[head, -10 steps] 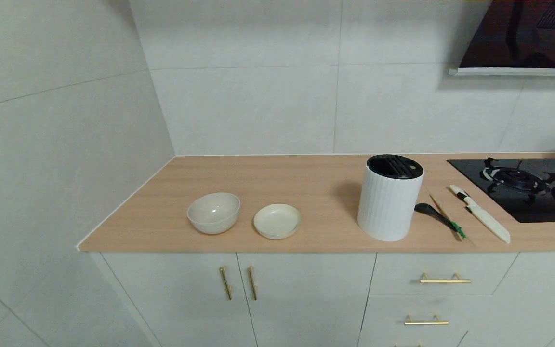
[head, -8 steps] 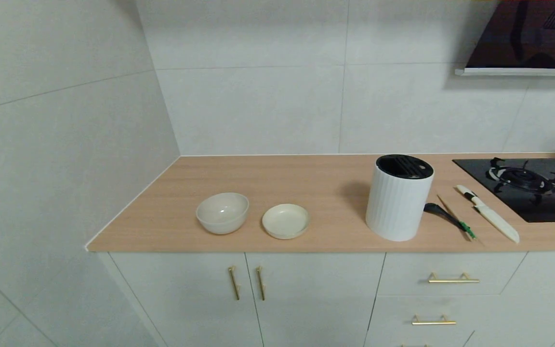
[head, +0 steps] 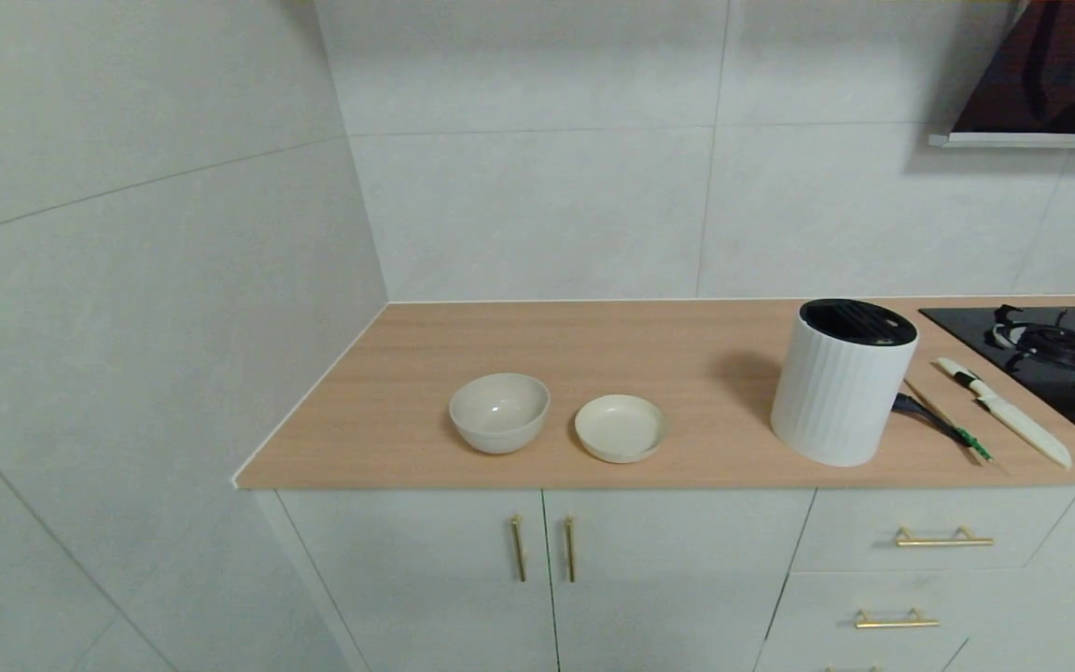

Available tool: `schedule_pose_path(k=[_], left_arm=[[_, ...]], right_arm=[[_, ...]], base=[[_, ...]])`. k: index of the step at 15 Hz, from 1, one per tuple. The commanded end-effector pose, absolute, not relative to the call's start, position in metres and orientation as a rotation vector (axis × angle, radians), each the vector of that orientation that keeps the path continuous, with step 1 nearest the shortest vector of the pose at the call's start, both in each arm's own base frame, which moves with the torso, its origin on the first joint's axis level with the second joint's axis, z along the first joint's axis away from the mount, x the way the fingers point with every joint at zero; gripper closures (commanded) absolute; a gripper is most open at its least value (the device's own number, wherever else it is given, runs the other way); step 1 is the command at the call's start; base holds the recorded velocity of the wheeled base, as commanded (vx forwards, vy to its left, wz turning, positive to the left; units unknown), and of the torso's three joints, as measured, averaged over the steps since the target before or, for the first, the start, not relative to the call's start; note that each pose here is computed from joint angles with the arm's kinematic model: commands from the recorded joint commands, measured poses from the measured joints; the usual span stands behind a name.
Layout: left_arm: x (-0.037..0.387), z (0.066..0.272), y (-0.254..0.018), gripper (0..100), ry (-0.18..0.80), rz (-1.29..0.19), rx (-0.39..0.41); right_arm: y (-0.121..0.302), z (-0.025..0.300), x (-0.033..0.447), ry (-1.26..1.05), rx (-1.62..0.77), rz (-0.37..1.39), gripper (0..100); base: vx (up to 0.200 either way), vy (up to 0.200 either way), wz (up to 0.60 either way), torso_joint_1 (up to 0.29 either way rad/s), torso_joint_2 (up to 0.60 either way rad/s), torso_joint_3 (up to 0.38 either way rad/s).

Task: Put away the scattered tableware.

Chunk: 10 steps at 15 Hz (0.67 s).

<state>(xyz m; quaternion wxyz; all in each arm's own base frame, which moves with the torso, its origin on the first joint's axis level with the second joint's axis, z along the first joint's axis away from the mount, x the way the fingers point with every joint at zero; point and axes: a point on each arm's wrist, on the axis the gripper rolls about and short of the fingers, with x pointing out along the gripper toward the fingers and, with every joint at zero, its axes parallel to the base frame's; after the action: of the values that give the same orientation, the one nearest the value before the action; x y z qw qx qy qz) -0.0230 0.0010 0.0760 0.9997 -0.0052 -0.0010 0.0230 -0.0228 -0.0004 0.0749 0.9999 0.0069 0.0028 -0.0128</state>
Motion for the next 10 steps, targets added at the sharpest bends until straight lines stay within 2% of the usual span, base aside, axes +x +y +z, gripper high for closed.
schedule_pose_path(k=[1, 4, 10], left_arm=[[-0.0228, 0.0759, 0.001, 0, 0.0, 0.046, -0.011], [-0.0228, 0.0759, 0.001, 0, 0.0, 0.046, -0.011], [-0.0228, 0.0759, 0.001, 0, 0.0, 0.046, -0.011]], right_arm=[[-0.0004, 0.0749, -0.0228, 0.006, 0.014, -0.026, 0], [-0.0004, 0.0749, -0.0228, 0.006, 0.014, -0.026, 0], [-0.0004, 0.0749, -0.0228, 0.006, 0.014, -0.026, 0]], base=[[0.0, 0.2, 0.0, -0.002, 0.0, 0.002], [0.0, 0.2, 0.0, 0.004, 0.0, 0.004], [0.0, 0.0, 0.0, 0.0, 0.0, 0.0]])
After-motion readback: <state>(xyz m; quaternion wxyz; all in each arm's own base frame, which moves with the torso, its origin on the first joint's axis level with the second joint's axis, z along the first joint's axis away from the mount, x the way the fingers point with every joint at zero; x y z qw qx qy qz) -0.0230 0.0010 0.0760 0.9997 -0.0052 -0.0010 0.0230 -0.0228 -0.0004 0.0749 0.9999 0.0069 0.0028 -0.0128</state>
